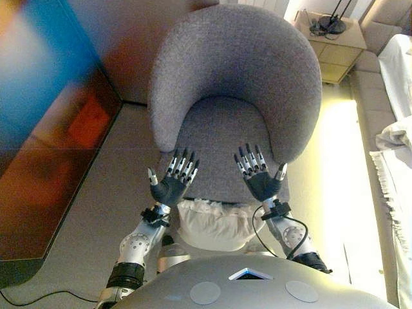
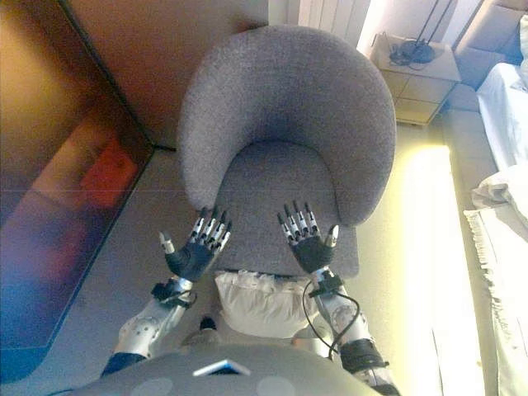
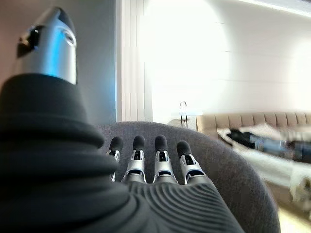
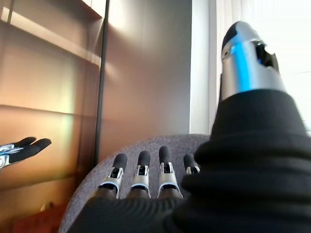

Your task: Pick up the cushion and take it to the sofa

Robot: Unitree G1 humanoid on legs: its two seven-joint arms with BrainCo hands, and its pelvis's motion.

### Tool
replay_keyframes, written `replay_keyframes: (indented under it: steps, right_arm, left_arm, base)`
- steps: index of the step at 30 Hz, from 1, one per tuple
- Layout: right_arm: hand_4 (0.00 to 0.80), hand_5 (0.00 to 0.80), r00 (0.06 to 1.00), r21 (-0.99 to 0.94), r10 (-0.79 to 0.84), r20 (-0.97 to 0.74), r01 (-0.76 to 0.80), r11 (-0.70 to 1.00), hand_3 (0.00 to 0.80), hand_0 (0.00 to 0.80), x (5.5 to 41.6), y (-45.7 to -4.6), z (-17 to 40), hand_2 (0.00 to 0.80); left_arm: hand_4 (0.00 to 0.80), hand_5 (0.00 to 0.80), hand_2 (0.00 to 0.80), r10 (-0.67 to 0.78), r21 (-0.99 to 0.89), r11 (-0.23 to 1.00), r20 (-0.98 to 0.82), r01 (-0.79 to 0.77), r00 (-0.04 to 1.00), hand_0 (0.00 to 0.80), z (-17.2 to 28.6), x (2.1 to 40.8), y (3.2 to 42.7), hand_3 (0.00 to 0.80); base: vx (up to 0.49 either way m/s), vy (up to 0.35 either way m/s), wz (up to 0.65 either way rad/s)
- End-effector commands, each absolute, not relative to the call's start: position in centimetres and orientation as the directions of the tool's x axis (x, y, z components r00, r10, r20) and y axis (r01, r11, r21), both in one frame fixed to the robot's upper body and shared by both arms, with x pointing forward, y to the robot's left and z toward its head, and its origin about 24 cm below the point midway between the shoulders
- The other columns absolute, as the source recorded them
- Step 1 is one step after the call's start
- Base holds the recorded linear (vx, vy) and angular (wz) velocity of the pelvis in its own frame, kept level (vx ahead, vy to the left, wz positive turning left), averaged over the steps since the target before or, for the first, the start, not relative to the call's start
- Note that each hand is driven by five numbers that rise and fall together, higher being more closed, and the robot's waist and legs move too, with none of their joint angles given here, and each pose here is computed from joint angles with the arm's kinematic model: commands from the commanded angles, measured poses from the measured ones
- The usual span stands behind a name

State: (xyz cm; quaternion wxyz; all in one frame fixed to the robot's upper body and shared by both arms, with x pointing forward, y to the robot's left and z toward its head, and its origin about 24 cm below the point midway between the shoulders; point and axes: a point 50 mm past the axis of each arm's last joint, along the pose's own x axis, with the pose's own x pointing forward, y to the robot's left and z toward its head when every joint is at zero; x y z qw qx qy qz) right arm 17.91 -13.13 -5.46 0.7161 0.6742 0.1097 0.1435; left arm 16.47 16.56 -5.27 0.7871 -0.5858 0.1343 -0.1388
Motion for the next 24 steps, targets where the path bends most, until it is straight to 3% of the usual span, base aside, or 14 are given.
replay_keyframes:
  steps: [1, 3, 5, 8, 13, 18, 24]
  right_arm:
    - [0.0, 0.0, 0.924, 0.971, 0.359, 0.134, -0.194, 0.138, 0.0, 0.0, 19.6, -13.6, -3.3, 0.0]
    - [0.0, 0.0, 0.942, 0.924, 0.335, 0.025, -0.149, 0.352, 0.0, 0.0, 19.8, -14.9, -3.8, 0.0]
    - [0.0, 0.0, 0.958, 0.788, 0.266, -0.109, -0.08, 0.61, 0.0, 0.0, 20.0, -16.5, -4.4, 0.0]
    - [0.0, 0.0, 0.954, 0.571, 0.132, -0.271, 0.049, 0.819, 0.0, 0.0, 19.9, -18.7, -5.4, 0.0]
    - [0.0, 0.0, 0.926, 0.38, -0.02, -0.378, 0.175, 0.908, 0.0, 0.0, 20.1, -21.0, -6.5, 0.0]
    - [0.0, 0.0, 0.919, 0.183, -0.227, -0.323, 0.296, 0.937, 0.0, 0.0, 24.2, -23.4, -4.7, 0.0]
    - [0.0, 0.0, 0.889, 0.117, -0.334, -0.315, 0.385, 0.915, 0.0, 0.0, 27.1, -24.1, -3.1, 0.0]
  left_arm:
    - [0.0, 0.0, 0.0, -0.29, -0.822, 0.558, -0.062, 0.116, 0.955, 0.0, -3.6, 18.6, 19.1, 0.0]
    - [0.0, 0.0, 0.0, -0.212, -0.615, 0.782, -0.121, 0.095, 0.97, 0.0, -2.8, 19.0, 20.9, 0.0]
    - [0.0, 0.0, 0.0, -0.114, -0.371, 0.928, -0.186, 0.037, 0.976, 0.0, -2.4, 19.2, 22.3, 0.0]
    - [0.0, 0.0, 0.0, 0.019, -0.158, 0.985, -0.27, -0.063, 0.963, 0.0, -2.7, 19.1, 23.9, 0.0]
    - [0.0, 0.0, 0.0, 0.095, -0.093, 0.987, -0.326, -0.132, 0.941, 0.0, -4.4, 19.1, 24.2, 0.0]
    - [0.0, 0.0, 0.0, 0.151, -0.042, 0.985, -0.24, -0.165, 0.959, 0.0, -3.4, 23.7, 23.0, 0.0]
    - [0.0, 0.0, 0.0, 0.149, -0.002, 0.989, -0.165, -0.151, 0.975, 0.0, -1.7, 27.2, 21.6, 0.0]
  base:
    - [0.0, 0.0, 0.0]
    - [0.016, -0.006, 0.0]
    - [0.06, -0.021, -0.01]
    - [0.084, -0.016, -0.02]
    - [-0.01, -0.008, 0.01]
    - [-0.364, -0.02, 0.07]
    - [-0.2, 0.031, -0.03]
